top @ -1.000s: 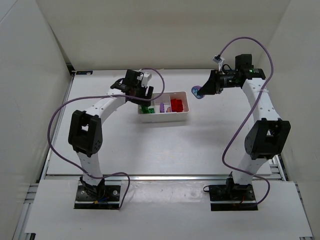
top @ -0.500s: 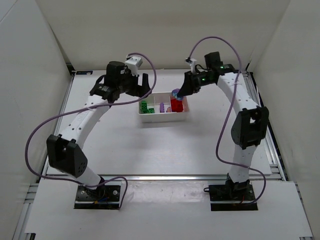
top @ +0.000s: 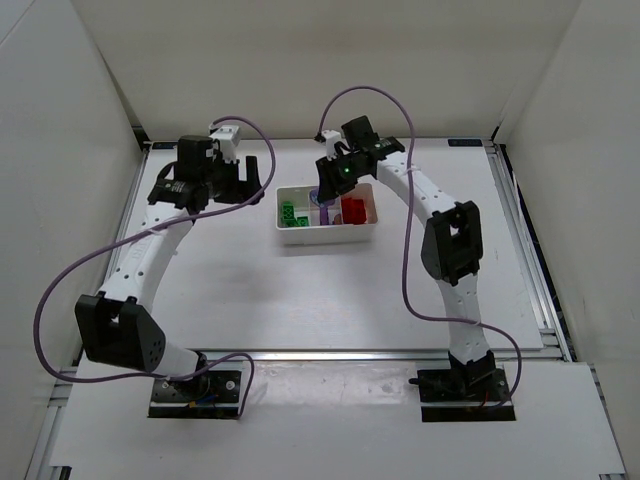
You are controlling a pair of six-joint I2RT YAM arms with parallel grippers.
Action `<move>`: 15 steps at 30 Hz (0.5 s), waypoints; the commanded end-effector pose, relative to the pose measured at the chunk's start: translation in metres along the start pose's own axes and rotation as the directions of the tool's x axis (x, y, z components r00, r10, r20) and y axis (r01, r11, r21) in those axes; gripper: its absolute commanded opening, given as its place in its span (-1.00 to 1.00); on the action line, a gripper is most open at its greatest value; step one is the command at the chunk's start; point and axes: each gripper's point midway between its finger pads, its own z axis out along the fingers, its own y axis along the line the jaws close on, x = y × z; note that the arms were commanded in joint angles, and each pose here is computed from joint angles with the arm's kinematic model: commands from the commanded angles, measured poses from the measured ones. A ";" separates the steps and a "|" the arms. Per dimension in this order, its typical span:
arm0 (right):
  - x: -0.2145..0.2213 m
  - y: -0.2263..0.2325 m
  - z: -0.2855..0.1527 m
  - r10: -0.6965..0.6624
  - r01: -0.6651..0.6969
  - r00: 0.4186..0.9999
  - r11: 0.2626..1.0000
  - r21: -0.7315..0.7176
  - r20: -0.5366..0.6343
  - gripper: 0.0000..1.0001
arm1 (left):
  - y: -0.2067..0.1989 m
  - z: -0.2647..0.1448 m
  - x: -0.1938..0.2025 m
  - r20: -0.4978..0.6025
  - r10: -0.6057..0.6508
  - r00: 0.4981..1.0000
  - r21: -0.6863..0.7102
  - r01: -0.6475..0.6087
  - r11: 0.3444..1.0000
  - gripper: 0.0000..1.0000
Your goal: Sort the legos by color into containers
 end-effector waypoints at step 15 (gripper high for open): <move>-0.014 -0.016 0.015 -0.078 0.075 0.997 0.993 0.086 0.028 0.43 | 0.013 -0.024 0.002 0.019 0.031 0.999 -0.081 -0.029 0.996 0.99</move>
